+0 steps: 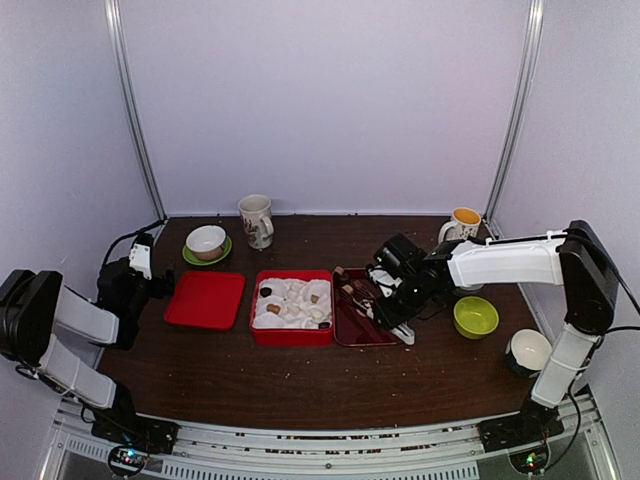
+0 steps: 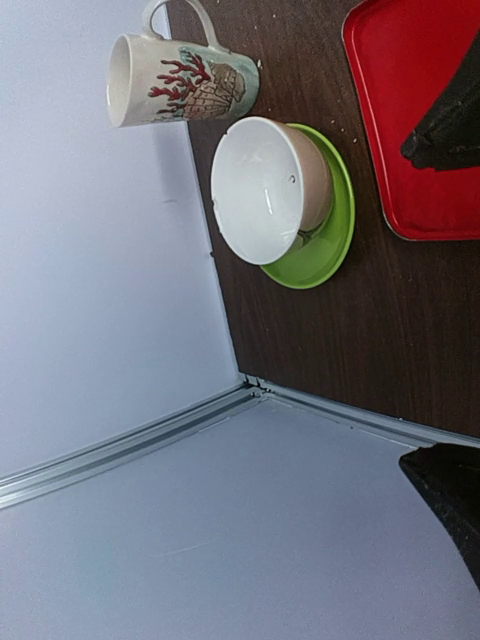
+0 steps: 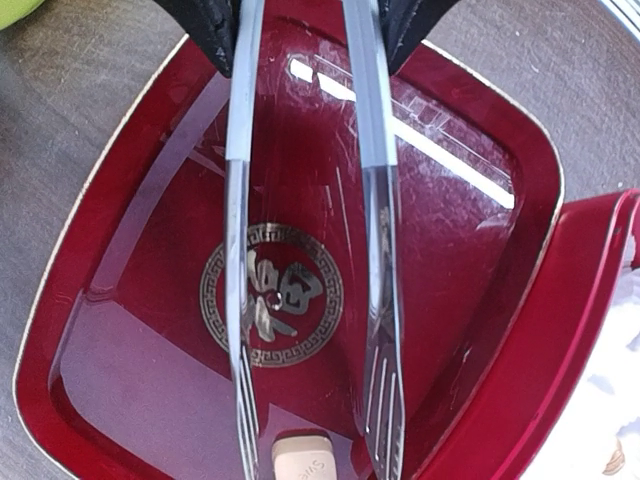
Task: Pack the chocolate
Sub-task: Pick up the fake chocolate from the plate.
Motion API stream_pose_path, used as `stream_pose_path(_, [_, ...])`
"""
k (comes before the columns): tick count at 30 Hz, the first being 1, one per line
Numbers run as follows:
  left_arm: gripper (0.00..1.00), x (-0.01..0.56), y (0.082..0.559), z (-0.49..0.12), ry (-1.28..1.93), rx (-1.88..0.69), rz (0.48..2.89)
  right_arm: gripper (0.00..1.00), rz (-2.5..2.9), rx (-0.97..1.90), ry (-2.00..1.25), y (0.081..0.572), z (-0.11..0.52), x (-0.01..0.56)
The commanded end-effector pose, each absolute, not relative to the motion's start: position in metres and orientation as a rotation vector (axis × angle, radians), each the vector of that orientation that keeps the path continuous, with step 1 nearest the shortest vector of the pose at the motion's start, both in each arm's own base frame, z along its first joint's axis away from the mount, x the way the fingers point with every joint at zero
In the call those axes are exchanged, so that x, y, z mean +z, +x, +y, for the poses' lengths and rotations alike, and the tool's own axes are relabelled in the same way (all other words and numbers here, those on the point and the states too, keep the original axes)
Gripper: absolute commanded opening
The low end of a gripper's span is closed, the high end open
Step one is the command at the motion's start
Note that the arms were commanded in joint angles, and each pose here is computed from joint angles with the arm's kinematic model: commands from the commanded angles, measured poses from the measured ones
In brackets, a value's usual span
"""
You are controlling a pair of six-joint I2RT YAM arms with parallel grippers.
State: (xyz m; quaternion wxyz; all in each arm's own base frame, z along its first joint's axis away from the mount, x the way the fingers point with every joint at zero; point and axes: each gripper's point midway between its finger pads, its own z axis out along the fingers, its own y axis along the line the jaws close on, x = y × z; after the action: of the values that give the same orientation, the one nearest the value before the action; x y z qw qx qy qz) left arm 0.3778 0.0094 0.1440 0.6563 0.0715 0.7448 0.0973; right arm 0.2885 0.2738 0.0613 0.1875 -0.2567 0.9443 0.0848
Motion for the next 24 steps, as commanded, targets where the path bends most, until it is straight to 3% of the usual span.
stream_pose_path(1, [0.98,0.158,0.381,0.013,0.136,0.224,1.644,0.44,2.613,0.229,-0.68,0.307,0.282,0.068])
stream_pose_path(8, [0.98,0.158,0.381,0.013,0.137,0.223,1.645,0.44,2.607,0.231,-0.656,0.32,0.287,0.065])
stream_pose_path(13, [0.98,0.157,0.381,0.013,0.136,0.224,1.646,0.58,2.615,0.232,-0.673,0.319,0.288,0.062])
stream_pose_path(24, [0.98,0.158,0.381,0.013,0.136,0.224,1.645,0.6,2.655,0.198,-0.712,0.307,0.285,0.038])
